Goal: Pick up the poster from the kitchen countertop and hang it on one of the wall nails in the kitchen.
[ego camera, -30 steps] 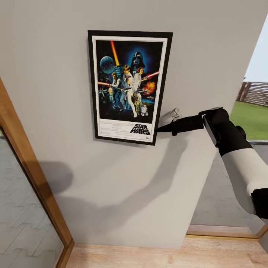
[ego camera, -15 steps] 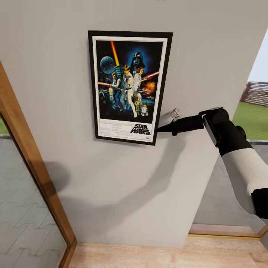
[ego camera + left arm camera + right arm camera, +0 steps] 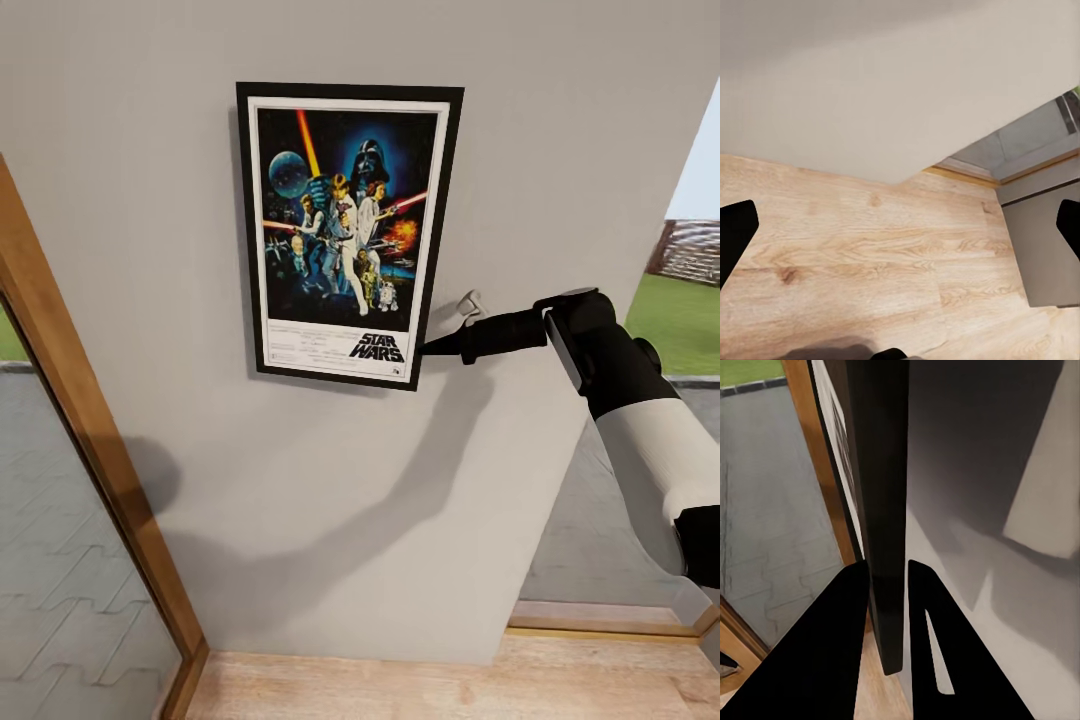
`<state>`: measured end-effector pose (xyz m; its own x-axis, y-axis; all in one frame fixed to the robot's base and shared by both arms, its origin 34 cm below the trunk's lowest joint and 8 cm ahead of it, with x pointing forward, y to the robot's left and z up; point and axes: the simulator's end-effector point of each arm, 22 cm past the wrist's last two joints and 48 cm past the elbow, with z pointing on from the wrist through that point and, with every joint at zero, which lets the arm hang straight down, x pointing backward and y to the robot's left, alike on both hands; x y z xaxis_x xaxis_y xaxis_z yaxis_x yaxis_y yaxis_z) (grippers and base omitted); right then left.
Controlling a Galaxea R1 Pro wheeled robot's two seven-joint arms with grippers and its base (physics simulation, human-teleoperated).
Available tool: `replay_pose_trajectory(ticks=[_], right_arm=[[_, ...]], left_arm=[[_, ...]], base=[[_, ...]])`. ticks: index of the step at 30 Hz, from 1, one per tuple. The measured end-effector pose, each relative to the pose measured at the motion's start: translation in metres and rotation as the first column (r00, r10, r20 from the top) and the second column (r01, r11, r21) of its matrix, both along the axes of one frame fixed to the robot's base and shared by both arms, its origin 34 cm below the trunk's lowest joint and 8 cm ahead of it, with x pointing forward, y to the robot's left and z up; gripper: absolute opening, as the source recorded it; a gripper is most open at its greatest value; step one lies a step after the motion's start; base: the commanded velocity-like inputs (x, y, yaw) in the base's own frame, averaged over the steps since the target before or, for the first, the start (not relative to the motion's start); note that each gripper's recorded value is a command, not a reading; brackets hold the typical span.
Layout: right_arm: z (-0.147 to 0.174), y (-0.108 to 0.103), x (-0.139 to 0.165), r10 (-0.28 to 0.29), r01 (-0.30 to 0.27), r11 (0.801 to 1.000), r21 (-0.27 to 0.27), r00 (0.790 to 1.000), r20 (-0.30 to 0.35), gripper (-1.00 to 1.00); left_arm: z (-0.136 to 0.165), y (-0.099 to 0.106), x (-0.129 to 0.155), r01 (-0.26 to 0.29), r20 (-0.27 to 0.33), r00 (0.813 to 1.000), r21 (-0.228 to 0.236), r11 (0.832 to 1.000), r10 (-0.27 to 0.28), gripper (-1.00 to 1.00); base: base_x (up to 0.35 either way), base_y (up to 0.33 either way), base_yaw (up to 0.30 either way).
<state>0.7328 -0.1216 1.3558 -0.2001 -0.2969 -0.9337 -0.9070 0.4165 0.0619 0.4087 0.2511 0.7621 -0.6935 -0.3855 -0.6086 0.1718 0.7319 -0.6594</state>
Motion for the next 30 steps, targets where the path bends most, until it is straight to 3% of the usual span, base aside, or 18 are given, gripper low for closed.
replay_pose_trajectory(ticks=[30], right_arm=[[0.0, -0.0005, 0.0001, -0.001, 0.001, 1.0, 0.0, 1.0, 0.0, -1.0]], left_arm=[[0.0002, 0.0072, -0.0002, -0.001, 0.001, 1.0, 0.01, 1.0, 0.001, 1.0]], base=[[0.0, 0.031, 0.0]])
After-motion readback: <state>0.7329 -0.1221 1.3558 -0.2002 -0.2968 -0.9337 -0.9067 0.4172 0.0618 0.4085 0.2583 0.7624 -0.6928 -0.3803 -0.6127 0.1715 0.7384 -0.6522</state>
